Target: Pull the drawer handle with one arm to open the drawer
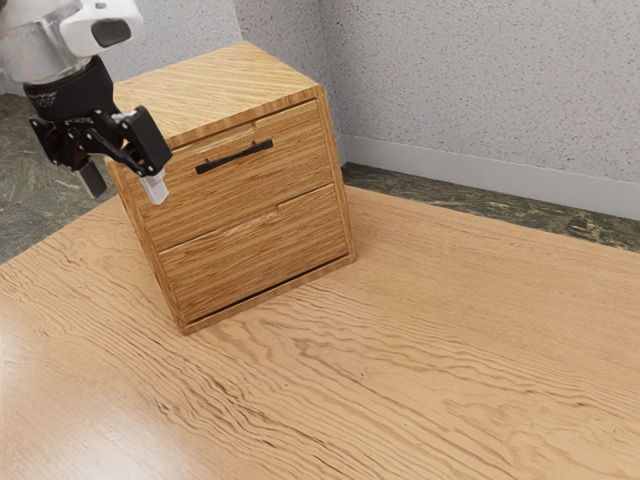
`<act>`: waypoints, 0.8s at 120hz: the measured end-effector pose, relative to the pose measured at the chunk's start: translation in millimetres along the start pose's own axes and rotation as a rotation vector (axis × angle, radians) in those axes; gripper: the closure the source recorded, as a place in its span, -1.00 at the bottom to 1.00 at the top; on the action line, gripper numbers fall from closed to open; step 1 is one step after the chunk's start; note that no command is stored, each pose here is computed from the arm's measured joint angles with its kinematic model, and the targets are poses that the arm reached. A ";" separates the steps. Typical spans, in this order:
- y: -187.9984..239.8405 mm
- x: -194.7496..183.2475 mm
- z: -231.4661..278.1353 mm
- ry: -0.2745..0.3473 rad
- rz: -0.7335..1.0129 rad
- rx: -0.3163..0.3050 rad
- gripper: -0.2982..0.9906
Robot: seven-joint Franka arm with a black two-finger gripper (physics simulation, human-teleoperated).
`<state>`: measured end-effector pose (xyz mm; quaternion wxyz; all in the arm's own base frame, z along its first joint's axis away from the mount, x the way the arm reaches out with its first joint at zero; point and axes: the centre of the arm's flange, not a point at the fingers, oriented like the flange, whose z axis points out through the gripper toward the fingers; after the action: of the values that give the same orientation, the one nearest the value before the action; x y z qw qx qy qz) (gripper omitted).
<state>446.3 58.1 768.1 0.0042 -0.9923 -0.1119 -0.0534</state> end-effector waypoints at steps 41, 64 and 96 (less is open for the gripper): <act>46.9 -21.7 33.5 0.029 0.050 0.028 -0.54; 105.0 -6.9 52.1 0.152 0.253 0.105 -0.54; 120.0 35.1 82.1 0.234 0.461 0.442 -0.54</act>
<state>515.7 -49.5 690.7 0.2442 -0.9537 0.1077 -0.1389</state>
